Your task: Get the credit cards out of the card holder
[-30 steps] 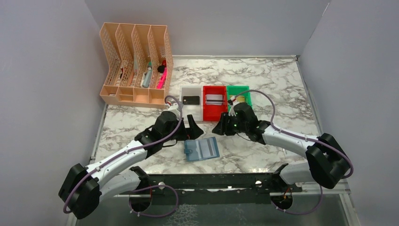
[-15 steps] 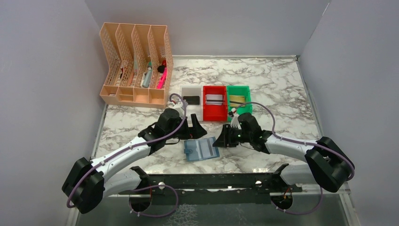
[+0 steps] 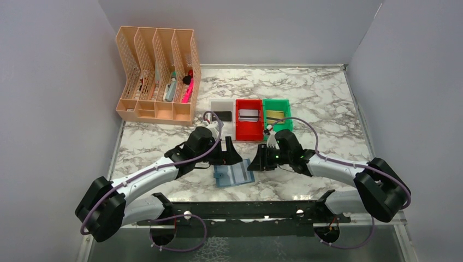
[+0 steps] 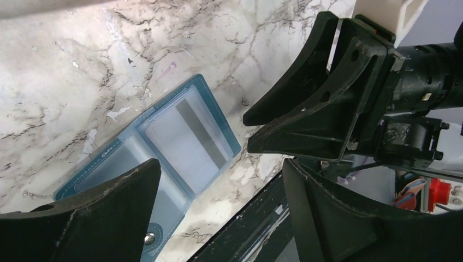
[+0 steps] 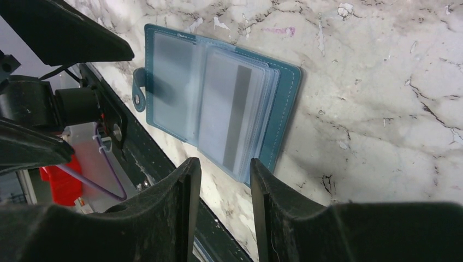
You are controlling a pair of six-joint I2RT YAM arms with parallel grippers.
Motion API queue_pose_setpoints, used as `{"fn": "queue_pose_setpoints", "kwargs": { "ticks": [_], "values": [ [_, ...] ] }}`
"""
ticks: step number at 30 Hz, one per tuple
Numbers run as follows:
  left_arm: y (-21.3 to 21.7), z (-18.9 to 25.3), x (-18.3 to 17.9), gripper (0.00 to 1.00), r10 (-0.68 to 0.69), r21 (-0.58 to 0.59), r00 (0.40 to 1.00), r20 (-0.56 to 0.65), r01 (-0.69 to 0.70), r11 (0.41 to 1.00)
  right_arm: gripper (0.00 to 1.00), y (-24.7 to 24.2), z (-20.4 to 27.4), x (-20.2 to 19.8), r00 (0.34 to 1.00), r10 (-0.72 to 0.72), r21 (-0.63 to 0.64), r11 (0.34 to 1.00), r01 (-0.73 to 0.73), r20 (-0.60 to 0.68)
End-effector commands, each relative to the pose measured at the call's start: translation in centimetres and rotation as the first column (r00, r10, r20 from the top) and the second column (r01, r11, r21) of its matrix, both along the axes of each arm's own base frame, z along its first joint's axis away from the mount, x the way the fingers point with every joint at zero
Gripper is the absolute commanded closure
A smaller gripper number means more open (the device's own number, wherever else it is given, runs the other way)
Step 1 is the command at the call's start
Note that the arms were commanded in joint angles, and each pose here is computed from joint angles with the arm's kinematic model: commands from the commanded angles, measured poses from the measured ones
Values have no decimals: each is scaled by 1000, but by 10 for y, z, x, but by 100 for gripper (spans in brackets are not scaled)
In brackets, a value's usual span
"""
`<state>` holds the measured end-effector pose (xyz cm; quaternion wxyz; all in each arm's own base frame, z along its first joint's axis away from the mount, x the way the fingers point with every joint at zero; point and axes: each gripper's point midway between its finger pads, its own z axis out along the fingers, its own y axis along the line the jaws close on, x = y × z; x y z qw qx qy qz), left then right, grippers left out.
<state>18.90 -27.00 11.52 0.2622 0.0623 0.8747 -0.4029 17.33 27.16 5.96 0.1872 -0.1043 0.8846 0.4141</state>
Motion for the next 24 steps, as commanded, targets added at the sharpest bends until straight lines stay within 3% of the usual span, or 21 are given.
{"fn": "queue_pose_setpoints", "kwargs": {
  "ticks": [1,15,24],
  "values": [
    [-8,-3,-5,17,-60,-3,998,-8,60,998,57,1,2,4,1000,-20,11,1000,20,1],
    [-13,-36,-17,25,-48,70,997,-63,52,996,60,-3,-2,-7,1000,10,-19,1000,-10,-6],
    [-6,-54,-20,41,-41,152,995,-91,55,987,62,4,-1,-6,999,45,-18,999,-45,-6]
  ]
}}
